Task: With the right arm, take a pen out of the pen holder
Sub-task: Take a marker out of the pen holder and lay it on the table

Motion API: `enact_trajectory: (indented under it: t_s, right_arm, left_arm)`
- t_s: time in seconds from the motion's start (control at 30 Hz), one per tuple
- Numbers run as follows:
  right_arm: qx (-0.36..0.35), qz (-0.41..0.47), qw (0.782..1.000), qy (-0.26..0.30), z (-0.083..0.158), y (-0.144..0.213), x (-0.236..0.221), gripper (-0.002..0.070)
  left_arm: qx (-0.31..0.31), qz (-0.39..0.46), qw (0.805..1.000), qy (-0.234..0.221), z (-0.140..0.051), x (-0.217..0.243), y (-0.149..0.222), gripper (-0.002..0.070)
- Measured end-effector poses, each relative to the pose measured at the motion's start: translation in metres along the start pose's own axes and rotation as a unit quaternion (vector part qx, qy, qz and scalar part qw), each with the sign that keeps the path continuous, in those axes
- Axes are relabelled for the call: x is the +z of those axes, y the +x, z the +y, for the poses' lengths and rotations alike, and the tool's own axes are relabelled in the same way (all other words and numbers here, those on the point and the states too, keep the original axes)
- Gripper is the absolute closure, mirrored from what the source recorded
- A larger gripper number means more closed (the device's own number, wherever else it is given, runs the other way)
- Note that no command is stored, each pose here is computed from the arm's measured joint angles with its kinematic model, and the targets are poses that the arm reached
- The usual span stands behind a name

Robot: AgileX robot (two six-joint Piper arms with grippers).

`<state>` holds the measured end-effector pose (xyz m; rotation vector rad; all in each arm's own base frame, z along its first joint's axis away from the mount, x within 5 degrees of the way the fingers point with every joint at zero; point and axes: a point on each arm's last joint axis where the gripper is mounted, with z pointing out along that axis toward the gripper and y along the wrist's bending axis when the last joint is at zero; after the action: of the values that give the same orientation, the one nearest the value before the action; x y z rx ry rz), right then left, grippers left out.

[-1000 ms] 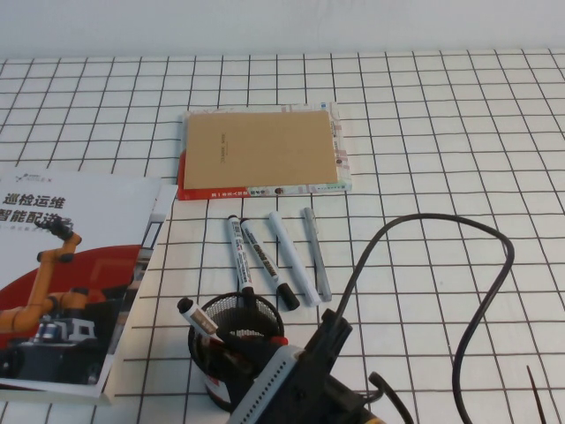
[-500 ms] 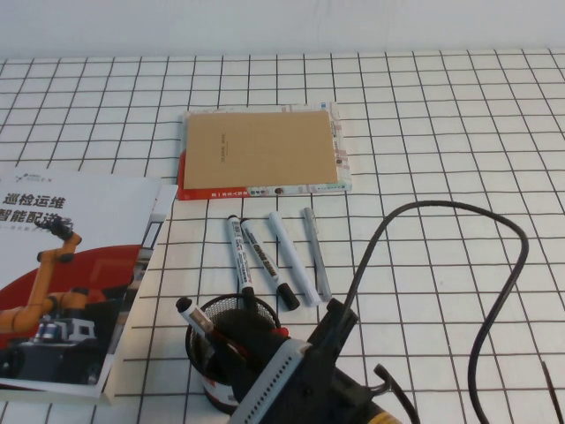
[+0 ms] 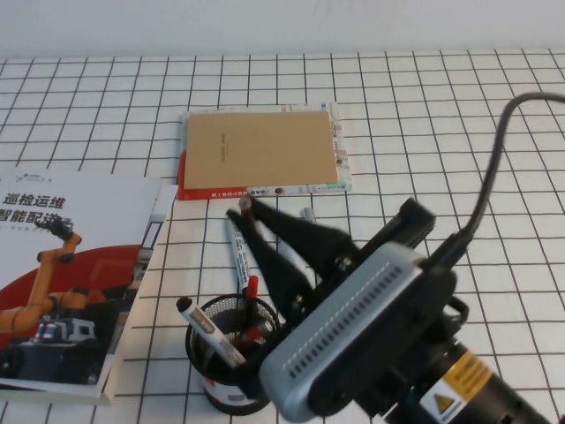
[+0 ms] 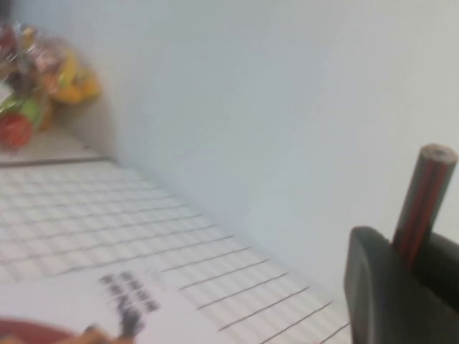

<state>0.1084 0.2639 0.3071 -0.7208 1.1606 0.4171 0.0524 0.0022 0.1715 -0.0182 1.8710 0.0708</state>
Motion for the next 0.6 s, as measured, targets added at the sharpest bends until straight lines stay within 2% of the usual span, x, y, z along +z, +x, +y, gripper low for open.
enact_trajectory:
  t_s: [0.2,0.37,0.47,0.6]
  right_arm:
    - [0.001,0.011,0.997,0.074,-0.034,-0.026,0.003,0.0643]
    - [0.022,0.075,0.995,0.069,-0.066,-0.018,0.015,0.0643]
    - [0.088,0.134,0.986,0.040,-0.082,-0.007,0.024,0.0643]
    - [0.190,0.208,0.959,0.014,-0.106,0.010,0.035,0.0643]
  left_arm:
    - [0.000,0.000,1.000,0.000,0.000,0.000,0.000,0.0678]
    - [0.000,0.000,1.000,0.000,0.000,0.000,0.000,0.0678]
    - [0.000,0.000,1.000,0.000,0.000,0.000,0.000,0.0678]
    - [0.000,0.000,1.000,0.000,0.000,0.000,0.000,0.0678]
